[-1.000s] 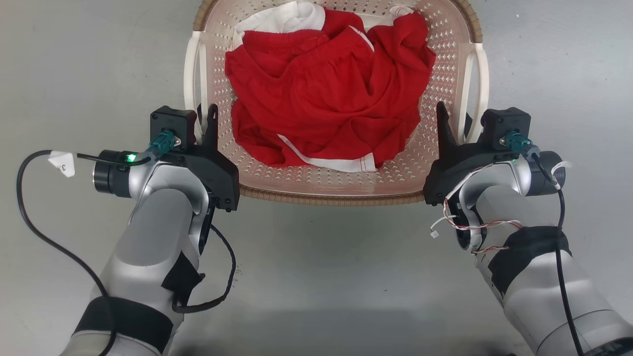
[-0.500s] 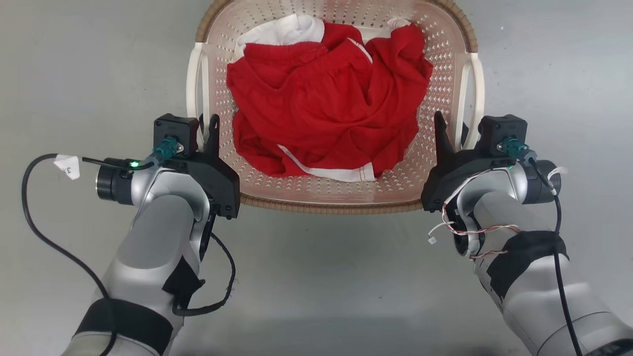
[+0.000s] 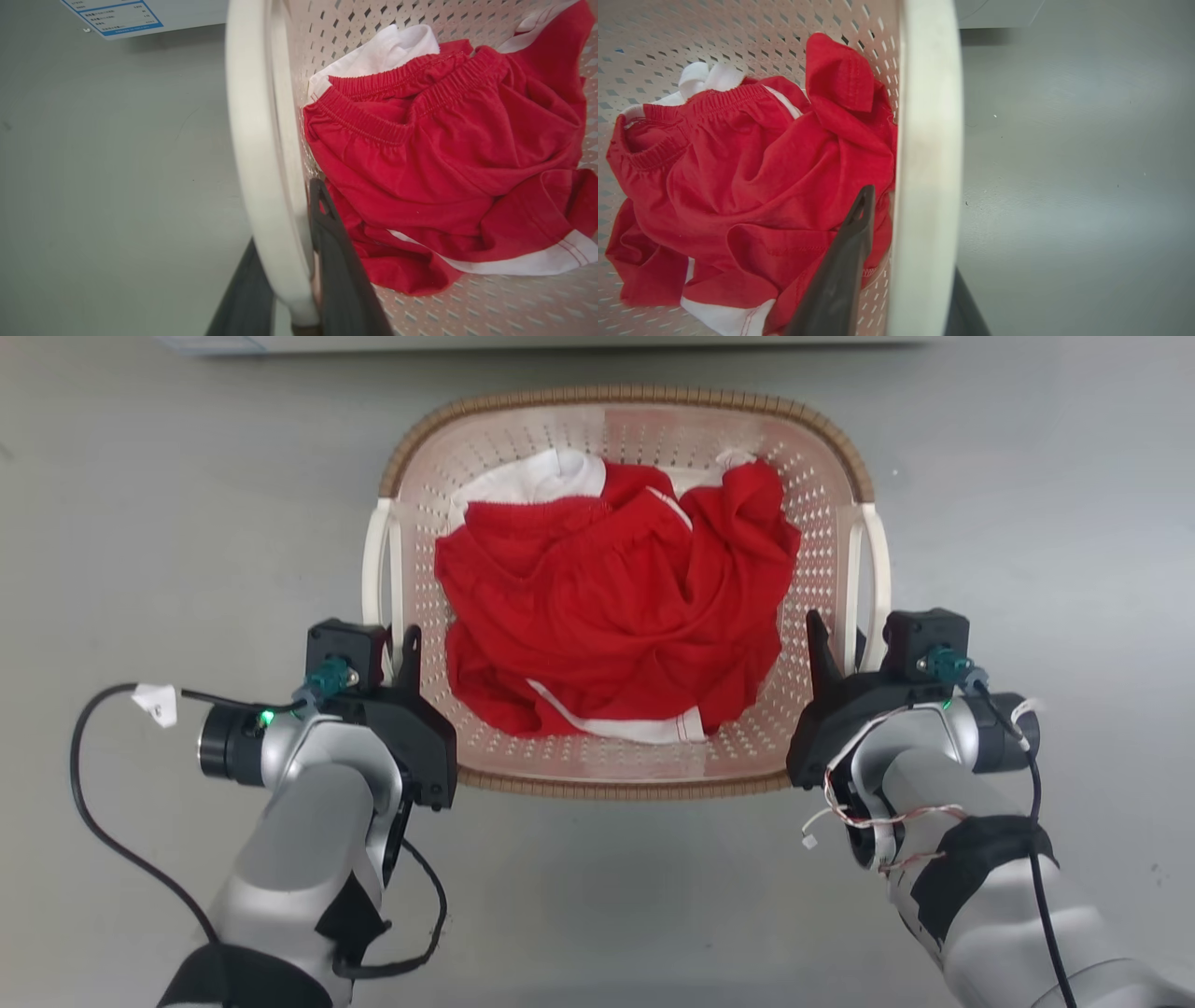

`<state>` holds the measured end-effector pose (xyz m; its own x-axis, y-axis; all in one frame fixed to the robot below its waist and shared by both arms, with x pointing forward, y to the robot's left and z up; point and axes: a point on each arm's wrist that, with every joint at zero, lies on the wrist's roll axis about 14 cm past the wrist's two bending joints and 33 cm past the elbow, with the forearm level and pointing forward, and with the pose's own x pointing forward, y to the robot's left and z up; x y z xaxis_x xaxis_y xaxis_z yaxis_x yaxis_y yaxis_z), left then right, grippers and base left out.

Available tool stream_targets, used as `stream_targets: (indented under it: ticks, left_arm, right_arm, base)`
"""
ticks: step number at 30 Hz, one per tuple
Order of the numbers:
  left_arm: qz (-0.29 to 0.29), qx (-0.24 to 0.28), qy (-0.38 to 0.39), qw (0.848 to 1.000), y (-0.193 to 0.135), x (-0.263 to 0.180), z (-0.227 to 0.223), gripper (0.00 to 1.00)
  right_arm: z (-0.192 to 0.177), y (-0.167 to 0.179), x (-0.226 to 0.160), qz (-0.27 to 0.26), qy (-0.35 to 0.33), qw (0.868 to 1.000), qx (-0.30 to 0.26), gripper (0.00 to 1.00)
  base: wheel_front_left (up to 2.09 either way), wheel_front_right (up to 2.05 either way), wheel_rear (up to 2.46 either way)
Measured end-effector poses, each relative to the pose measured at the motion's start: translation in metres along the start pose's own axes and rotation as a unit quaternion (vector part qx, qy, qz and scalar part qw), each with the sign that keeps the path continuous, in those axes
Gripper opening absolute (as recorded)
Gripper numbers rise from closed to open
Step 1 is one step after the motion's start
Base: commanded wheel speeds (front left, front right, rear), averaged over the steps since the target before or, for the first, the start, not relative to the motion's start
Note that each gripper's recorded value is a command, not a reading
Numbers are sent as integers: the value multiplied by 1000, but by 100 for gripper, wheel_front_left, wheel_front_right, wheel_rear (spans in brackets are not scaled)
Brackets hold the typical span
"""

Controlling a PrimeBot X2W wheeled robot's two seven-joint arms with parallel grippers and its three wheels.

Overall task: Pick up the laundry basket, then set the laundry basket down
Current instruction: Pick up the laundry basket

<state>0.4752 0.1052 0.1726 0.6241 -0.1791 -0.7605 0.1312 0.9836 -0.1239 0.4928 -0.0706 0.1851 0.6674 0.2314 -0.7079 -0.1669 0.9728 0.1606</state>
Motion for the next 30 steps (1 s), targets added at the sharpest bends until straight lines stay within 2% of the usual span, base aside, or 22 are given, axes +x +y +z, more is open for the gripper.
stream_targets:
  ticks: [19, 30]
  left_arm:
    - [1, -16, 14, 1000, -15, -83, -20, 0]
    - [-4, 2, 24, 1000, -25, -128, -38, 0]
  right_arm:
    - [-13, 24, -82, 11, 24, 1000, 1, 0]
    - [-34, 38, -133, 15, 45, 999, 9, 0]
  base:
    - [0, 0, 0]
    - [0, 0, 0]
